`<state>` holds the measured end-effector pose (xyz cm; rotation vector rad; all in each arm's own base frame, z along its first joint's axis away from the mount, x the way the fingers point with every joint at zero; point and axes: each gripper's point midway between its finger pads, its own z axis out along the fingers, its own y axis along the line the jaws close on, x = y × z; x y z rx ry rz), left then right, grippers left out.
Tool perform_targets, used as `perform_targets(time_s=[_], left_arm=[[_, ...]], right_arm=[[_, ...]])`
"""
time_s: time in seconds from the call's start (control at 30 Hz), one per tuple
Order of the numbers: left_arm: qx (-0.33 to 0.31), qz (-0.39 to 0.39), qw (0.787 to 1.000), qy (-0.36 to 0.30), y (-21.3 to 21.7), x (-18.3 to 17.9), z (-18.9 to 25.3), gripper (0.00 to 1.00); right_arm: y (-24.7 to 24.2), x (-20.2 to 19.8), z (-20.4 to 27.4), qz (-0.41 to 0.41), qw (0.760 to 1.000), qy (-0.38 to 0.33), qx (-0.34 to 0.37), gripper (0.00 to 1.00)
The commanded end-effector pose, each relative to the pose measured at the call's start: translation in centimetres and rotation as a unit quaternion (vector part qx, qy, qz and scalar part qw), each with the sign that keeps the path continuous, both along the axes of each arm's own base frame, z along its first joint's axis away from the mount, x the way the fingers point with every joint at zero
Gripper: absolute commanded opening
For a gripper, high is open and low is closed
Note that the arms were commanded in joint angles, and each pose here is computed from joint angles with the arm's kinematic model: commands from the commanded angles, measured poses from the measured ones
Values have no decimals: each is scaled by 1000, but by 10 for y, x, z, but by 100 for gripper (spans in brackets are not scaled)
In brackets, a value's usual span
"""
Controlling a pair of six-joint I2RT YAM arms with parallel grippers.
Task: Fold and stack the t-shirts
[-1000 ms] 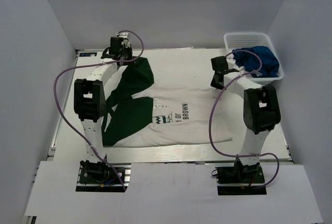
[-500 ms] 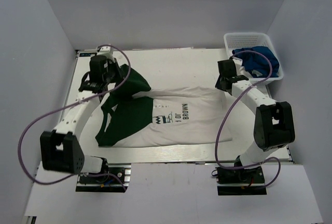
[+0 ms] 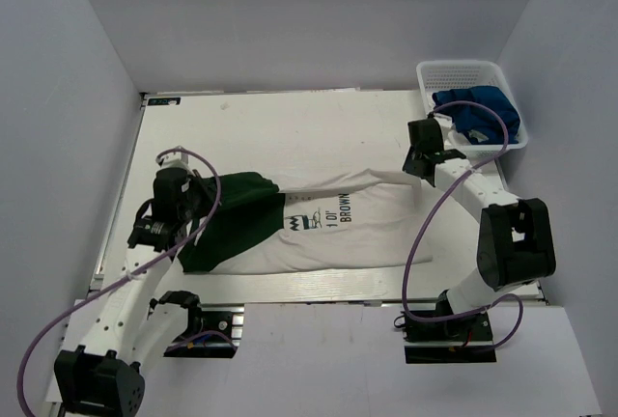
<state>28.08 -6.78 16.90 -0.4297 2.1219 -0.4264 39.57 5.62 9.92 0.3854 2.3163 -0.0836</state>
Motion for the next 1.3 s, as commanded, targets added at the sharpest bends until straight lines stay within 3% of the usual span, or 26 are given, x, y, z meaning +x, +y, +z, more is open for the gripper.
perform_targets(time_s=[0.0, 0.37, 0.77, 0.8, 0.87, 0.9, 1.0, 1.1, 1.13, 1.23, 1.27], left_arm=[[-30, 45, 997, 54, 5, -28, -26, 0], [-79, 147, 978, 121, 20, -77, -49, 0], [-100, 302, 918, 235, 40, -115, -81, 0], [-91, 312, 913, 247, 42, -117, -82, 3], [-78, 330, 905, 257, 48, -123, -73, 82], [-75, 330, 904, 262, 48, -124, -70, 100], [-63, 338, 903, 257, 55, -125, -52, 100], [-59, 318, 922, 211, 57, -105, -32, 100], [-70, 303, 935, 169, 54, -86, -20, 100], [-82, 237, 961, 117, 37, -46, -5, 100], [-84, 221, 964, 117, 31, -37, -6, 100]], right_arm=[[-1, -7, 15, -1, 1000, -26, 11, 0], [-17, -54, 0, -22, 1000, -4, 9, 0], [-30, -90, -36, -51, 997, 59, 3, 0], [-32, -93, -34, -56, 997, 58, 1, 8], [-40, -111, -35, -71, 995, 69, -6, 83], [-43, -116, -35, -84, 994, 72, -7, 90], [-39, -120, -23, -69, 996, 63, 8, 90], [-22, -100, 5, -38, 998, 14, 45, 90], [-8, -97, 11, -9, 997, 6, 70, 90], [33, -76, 32, 98, 987, -36, 120, 90], [59, -72, 42, 161, 974, -57, 149, 90]])
